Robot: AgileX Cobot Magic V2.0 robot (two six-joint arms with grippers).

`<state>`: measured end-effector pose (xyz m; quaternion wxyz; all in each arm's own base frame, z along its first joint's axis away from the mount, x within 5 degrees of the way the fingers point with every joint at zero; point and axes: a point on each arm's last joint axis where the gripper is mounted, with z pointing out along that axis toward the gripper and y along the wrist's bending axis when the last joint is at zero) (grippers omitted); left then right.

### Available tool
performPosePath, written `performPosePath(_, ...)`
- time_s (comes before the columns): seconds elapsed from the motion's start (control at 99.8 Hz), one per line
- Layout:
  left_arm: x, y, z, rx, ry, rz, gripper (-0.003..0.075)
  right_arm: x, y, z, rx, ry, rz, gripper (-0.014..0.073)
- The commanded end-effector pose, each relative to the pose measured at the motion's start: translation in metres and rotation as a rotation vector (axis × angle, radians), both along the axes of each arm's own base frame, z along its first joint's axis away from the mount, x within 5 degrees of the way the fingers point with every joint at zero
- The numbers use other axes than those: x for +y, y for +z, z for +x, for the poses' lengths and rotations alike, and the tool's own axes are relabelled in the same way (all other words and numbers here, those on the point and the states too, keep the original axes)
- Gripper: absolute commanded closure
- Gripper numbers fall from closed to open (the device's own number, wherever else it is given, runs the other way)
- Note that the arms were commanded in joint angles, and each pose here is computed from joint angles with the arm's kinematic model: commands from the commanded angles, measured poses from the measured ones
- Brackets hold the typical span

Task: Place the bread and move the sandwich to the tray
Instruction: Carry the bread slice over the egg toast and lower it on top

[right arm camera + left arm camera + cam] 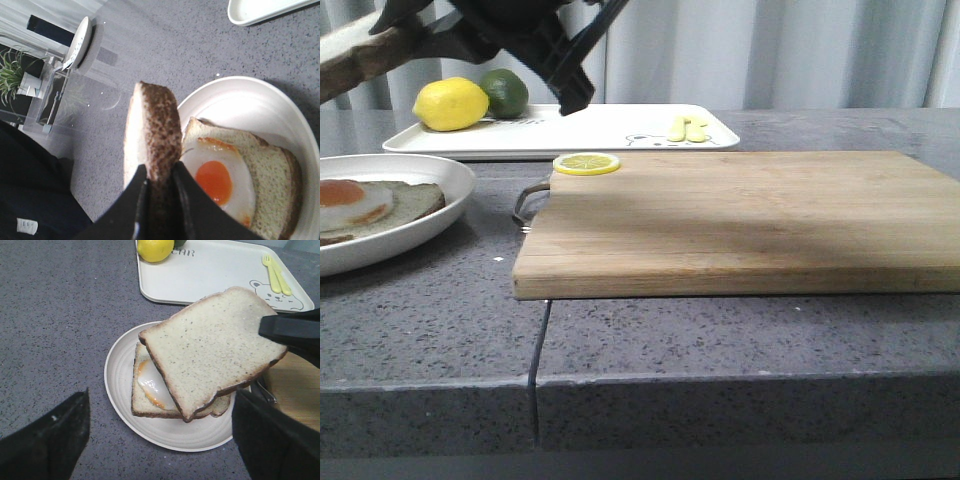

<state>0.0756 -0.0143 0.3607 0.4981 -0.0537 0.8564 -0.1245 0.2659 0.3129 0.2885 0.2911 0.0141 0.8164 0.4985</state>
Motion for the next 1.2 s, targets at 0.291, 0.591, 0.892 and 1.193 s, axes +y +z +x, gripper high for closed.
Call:
performPosePath(0.291,-0.001,0.014,0.003,-0.081,0.002,-0.027,0.0176,0.005,0.016,0.004,0.028,-0.059,0.073,0.0653)
performPosePath(0.591,-0.001,0.014,0.003,-0.081,0.002,-0.027,0.0176,0.008,0.001,0.008,0.050,-0.075,0.039,0.0653)
performPosePath(0.892,-0.001,0.014,0.003,-0.081,0.002,-0.027,0.0176,0.003,-0.021,0.004,0.090,-0.086,-0.018,0.0652)
performPosePath(1.193,-0.001,0.014,0.003,-0.081,0.002,-0.027,0.0176,0.003,-0.021,0.004,0.090,-0.086,-0.019,0.0624)
